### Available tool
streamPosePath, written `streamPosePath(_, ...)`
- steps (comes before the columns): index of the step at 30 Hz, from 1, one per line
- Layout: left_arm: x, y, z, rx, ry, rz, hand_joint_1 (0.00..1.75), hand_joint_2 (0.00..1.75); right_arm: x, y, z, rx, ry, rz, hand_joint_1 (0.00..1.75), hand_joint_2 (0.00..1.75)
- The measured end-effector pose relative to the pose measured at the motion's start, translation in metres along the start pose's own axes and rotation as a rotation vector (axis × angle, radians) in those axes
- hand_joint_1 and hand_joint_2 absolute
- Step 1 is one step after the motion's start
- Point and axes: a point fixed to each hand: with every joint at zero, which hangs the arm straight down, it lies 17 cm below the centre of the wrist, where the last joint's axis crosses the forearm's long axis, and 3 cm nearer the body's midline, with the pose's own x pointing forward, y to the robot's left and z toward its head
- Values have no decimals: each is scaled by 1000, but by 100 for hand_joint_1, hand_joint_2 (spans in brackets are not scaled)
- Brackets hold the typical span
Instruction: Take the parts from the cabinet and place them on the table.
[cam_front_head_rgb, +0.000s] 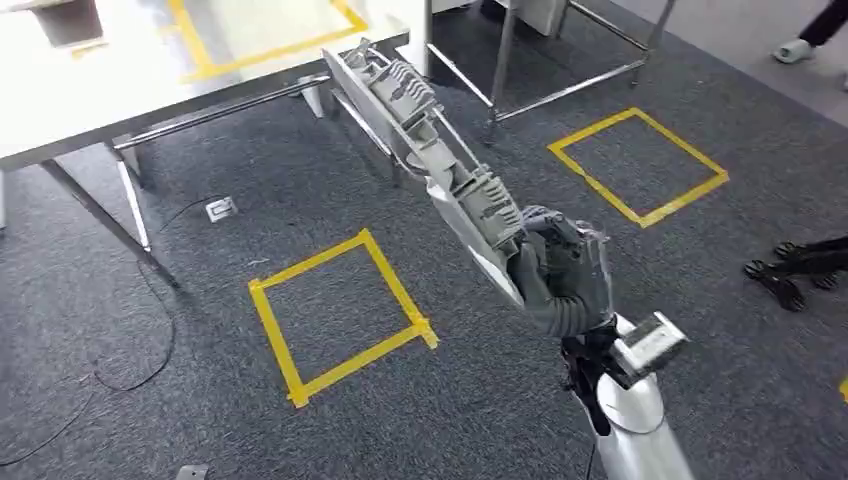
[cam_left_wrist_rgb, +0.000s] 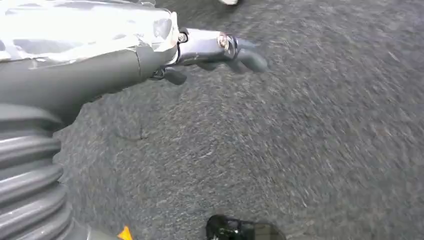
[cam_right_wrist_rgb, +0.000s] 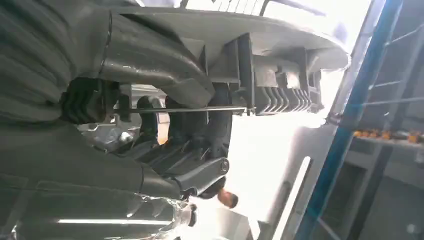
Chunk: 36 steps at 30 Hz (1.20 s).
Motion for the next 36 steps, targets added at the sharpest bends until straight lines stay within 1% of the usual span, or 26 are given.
streamPosePath(9, -1, -3, -1, 4, 0, 14, 0, 175, -1, 0, 3, 1, 7, -1, 175, 175)
streamPosePath(13, -12, 2, 0, 19, 19, 34, 0, 175, -1, 5, 0, 14, 3, -17, 175, 175)
streamPosePath(21, -17, 1, 1, 17, 30, 40, 0, 175, -4, 7, 0, 24, 9, -29, 175, 175)
streamPosePath(30, -17, 2, 0, 15, 27, 26, 0, 175, 0, 7, -7, 16, -6, -41, 175, 175)
streamPosePath(36, -16, 2, 0, 12, 26, 25, 0, 175, -4, 7, -1, 16, 13, -40, 175, 175)
